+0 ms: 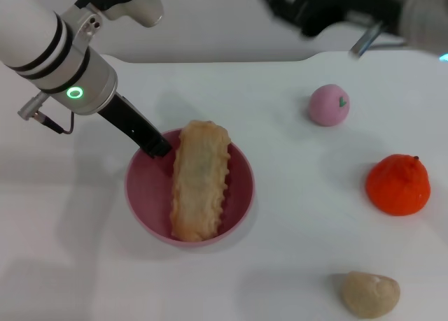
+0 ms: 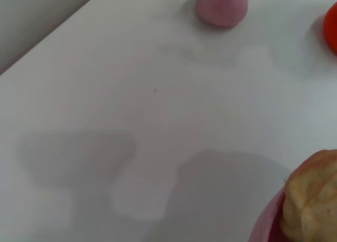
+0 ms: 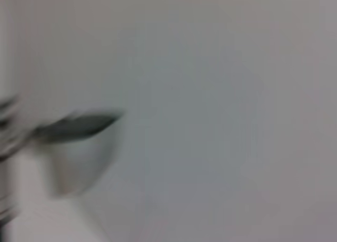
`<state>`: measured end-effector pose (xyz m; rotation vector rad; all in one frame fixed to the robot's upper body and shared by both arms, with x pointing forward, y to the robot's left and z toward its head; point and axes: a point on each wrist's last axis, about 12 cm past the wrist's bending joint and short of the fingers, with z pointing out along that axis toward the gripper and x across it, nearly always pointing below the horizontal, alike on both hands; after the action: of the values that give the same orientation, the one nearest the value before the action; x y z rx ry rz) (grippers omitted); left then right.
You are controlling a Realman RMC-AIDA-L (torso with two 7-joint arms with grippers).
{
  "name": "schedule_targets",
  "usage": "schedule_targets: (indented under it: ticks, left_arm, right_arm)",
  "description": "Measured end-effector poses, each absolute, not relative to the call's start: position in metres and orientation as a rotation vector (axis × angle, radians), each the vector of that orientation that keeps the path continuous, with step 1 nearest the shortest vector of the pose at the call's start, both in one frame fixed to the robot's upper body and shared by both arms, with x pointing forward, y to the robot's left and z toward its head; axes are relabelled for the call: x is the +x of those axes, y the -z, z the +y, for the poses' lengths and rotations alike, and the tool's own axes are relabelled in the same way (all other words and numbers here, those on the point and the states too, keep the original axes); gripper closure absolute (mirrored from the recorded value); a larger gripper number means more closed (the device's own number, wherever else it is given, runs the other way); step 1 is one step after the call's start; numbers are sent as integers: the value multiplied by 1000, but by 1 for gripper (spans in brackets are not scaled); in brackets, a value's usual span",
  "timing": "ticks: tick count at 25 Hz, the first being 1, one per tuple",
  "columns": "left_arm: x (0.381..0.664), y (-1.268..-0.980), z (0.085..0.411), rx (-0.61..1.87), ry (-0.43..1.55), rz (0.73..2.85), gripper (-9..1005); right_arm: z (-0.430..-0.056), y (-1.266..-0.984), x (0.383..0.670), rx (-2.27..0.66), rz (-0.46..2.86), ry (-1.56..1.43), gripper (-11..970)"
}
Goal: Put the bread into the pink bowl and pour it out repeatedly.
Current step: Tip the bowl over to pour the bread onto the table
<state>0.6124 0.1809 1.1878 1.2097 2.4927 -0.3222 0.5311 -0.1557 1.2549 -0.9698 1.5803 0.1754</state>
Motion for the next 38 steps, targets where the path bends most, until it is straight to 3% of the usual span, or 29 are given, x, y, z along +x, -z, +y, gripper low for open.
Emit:
schedule_targets:
  ticks: [10, 17, 24, 38]
  left_arm:
    - [611, -1186, 175, 1220, 355, 2465, 926]
    - [609, -1184, 170, 1223, 399, 2432, 925]
    - [610, -1183, 162, 1209, 418, 2380, 925]
    - [608, -1184, 98, 1203, 517, 2074, 925]
  right_arm:
    - [-228, -1238, 527, -598, 1515, -397, 505]
    - [-286, -1215, 511, -469, 1387, -652, 506]
    - [-342, -1190, 491, -358, 1321, -665, 506]
    - [-352, -1169, 484, -377, 1416, -610, 505]
